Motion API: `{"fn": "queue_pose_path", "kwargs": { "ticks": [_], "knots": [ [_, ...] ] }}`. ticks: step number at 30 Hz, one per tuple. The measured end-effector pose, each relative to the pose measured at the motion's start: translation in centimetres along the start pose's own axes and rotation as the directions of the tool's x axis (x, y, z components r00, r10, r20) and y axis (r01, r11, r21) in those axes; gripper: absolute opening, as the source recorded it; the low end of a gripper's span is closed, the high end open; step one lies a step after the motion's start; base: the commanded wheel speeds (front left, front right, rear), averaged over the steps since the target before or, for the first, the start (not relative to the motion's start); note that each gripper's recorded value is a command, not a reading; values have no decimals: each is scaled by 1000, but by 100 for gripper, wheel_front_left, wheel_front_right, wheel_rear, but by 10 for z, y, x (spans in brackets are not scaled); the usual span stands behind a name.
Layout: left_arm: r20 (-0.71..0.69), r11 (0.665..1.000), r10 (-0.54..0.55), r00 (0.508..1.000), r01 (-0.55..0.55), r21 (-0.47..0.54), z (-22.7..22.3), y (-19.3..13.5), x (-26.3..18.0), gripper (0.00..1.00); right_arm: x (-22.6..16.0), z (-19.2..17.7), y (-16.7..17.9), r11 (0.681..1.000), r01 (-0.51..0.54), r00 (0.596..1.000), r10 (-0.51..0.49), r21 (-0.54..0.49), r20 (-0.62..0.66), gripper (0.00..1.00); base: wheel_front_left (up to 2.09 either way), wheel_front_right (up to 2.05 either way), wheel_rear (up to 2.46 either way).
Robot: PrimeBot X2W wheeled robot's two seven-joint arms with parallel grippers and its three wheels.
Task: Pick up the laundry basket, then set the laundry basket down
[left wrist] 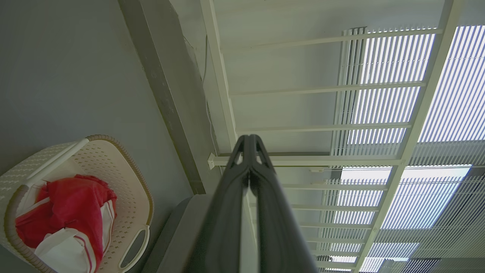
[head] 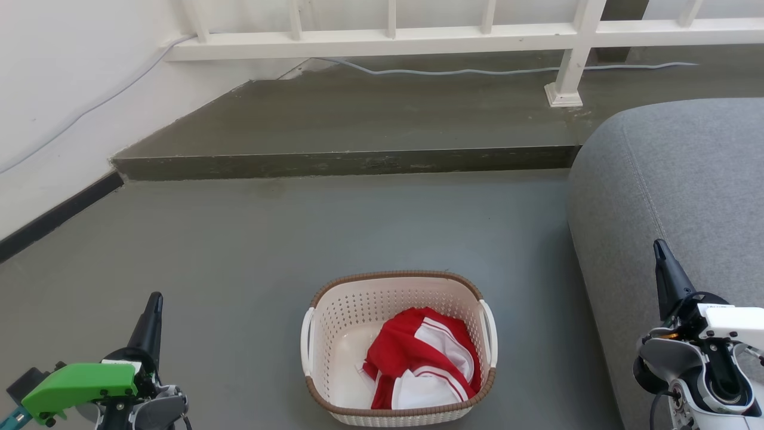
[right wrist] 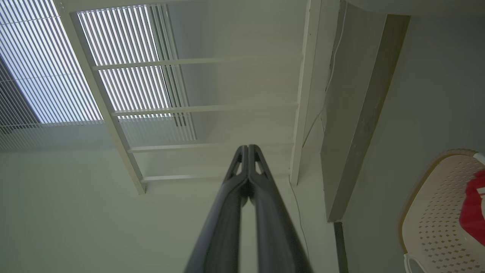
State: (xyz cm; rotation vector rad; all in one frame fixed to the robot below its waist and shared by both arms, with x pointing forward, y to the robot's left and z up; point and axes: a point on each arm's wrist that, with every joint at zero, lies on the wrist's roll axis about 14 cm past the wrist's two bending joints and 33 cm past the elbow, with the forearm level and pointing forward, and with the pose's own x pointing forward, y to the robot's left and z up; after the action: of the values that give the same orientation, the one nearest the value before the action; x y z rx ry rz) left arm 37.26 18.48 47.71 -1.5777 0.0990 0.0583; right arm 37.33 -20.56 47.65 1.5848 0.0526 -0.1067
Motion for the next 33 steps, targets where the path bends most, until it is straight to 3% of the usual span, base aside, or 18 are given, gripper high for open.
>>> {"fn": "queue_pose_path", "kwargs": {
  "ticks": [33],
  "knots": [
    [2,1000,9,1000,-9,-1,1,3,0,0,0,1,-1,1000,3,1000,-3,1,2,0,0,0,0]
  ]
}}
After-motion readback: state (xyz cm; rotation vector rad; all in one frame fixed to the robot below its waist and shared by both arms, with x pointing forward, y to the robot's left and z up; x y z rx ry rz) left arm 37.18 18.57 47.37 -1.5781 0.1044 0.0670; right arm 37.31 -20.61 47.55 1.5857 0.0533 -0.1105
